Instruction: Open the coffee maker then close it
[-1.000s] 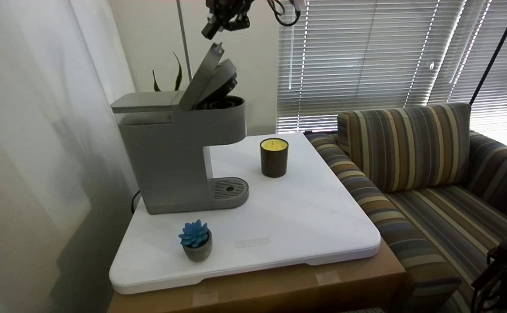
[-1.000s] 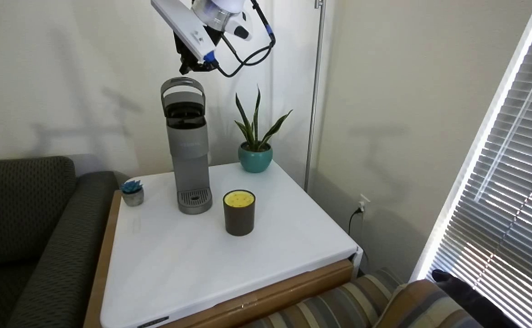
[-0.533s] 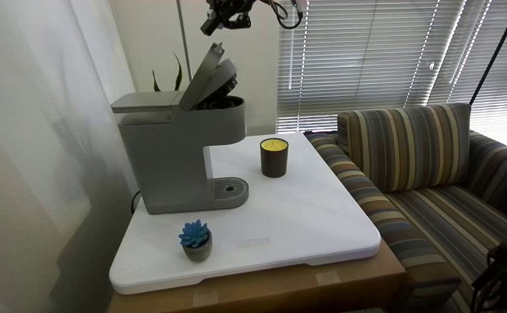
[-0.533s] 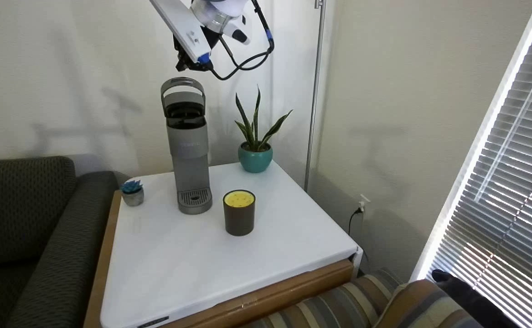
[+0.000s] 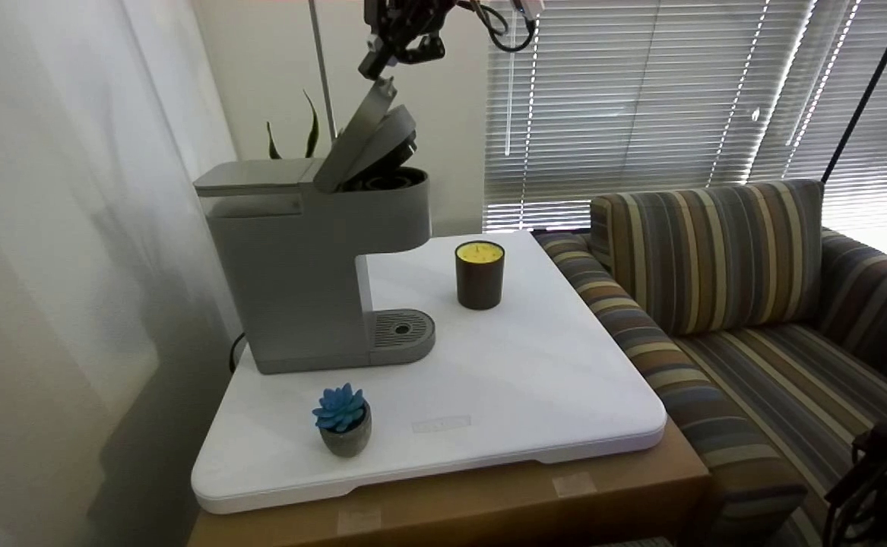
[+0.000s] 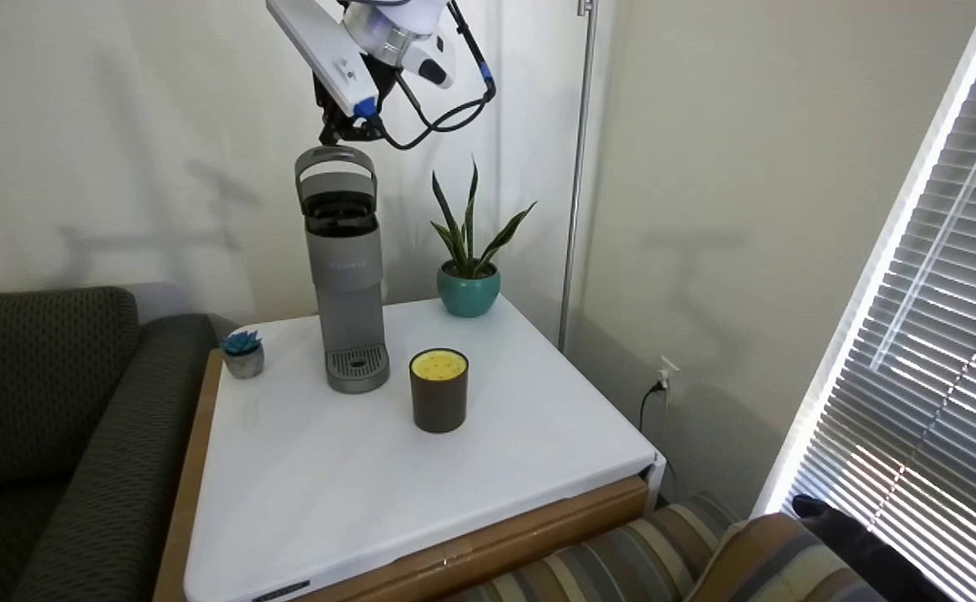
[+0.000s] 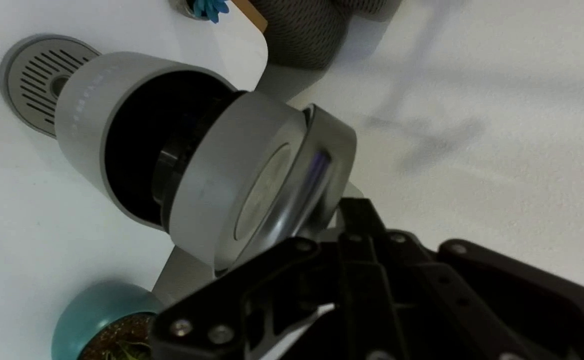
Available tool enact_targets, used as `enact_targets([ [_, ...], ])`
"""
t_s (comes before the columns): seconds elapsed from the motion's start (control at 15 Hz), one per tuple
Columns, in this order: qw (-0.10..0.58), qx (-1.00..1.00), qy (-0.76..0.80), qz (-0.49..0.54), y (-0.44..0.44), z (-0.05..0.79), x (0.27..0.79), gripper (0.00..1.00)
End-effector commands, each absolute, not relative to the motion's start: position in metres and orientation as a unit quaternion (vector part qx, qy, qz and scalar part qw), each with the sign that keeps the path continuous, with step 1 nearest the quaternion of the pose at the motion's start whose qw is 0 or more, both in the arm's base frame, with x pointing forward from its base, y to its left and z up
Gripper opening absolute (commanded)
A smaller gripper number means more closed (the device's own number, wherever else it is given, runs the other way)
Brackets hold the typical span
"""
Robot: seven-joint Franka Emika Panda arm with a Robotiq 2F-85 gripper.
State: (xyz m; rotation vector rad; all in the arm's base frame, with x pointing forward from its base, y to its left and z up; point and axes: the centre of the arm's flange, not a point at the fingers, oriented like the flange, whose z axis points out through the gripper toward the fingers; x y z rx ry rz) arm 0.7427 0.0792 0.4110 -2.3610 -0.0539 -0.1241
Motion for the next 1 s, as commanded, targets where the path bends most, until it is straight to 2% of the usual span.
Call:
enact_targets([
  [0.0,0.350,-0.936,-0.012,-0.027,0.076,0.412,0.728,0.00],
  [0.33,0.354,-0.934,0.050,-0.010,0.064,0.394,0.704,0.00],
  [0.93,0.420,-0.890,0.178,-0.003,0.043,0.351,0.655,0.00],
])
